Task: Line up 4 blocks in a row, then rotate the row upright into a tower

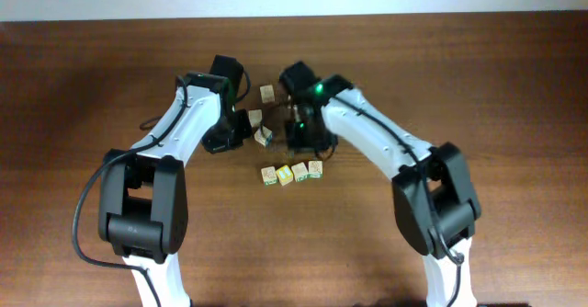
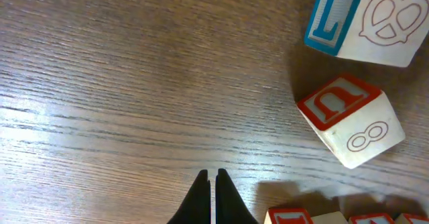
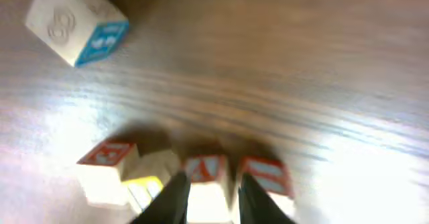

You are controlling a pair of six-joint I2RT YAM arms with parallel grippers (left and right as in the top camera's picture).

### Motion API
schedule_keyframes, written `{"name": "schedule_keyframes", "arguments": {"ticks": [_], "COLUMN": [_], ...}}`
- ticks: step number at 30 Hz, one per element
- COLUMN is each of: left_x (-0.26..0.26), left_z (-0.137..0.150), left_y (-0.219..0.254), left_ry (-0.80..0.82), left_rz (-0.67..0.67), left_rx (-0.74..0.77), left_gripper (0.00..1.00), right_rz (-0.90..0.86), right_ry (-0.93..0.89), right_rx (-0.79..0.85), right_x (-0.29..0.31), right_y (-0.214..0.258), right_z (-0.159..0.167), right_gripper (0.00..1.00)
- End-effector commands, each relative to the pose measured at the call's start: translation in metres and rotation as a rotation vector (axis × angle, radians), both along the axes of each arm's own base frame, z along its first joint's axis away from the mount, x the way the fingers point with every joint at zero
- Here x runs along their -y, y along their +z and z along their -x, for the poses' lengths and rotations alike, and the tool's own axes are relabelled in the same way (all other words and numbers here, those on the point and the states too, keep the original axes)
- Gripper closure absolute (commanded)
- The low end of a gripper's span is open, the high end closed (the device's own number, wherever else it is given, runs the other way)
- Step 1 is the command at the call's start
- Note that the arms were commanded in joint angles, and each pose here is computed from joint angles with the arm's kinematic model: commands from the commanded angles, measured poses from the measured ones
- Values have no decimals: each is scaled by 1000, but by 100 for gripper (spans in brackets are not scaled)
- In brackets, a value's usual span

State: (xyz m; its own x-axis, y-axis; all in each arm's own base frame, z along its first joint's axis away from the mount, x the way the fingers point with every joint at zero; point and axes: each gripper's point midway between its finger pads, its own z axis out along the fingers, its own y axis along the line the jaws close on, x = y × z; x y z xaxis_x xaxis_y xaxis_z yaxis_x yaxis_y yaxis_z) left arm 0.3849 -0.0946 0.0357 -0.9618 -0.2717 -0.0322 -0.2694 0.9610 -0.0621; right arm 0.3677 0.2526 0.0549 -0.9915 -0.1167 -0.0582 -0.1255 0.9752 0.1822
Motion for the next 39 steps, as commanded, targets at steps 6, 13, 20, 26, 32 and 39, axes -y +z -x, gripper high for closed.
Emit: {"name": "schedule_keyframes", "arguments": {"ticks": [6,13,20,26,32,39], "left_x": [-4,-4,-5,-24,-3,7], "left_z": [3,5,5,-2,-8,23], "left_y": [0,0,0,24,100,146], "left_ry": [20,19,1,-148,-308,-312], "left_rz": [-18,-15,-17,-23,124,214], "left_rx": [-22,-27,-29,-29,39,227], "left_gripper": [96,96,97,100,100,100], "right_rz": [71,48,-7,-15,-267,-296], "right_ry": [-121,-45,-1,-27,7,47], "right_rx": [-194,-166,-147,-141,51,151], "right_x": [62,32,20,38,77,108], "right_y": [-31,-44,-36,-20,103,151], "right_z": [28,40,34,18,-11,19], "right_gripper": [78,79,79,78,82,87]}}
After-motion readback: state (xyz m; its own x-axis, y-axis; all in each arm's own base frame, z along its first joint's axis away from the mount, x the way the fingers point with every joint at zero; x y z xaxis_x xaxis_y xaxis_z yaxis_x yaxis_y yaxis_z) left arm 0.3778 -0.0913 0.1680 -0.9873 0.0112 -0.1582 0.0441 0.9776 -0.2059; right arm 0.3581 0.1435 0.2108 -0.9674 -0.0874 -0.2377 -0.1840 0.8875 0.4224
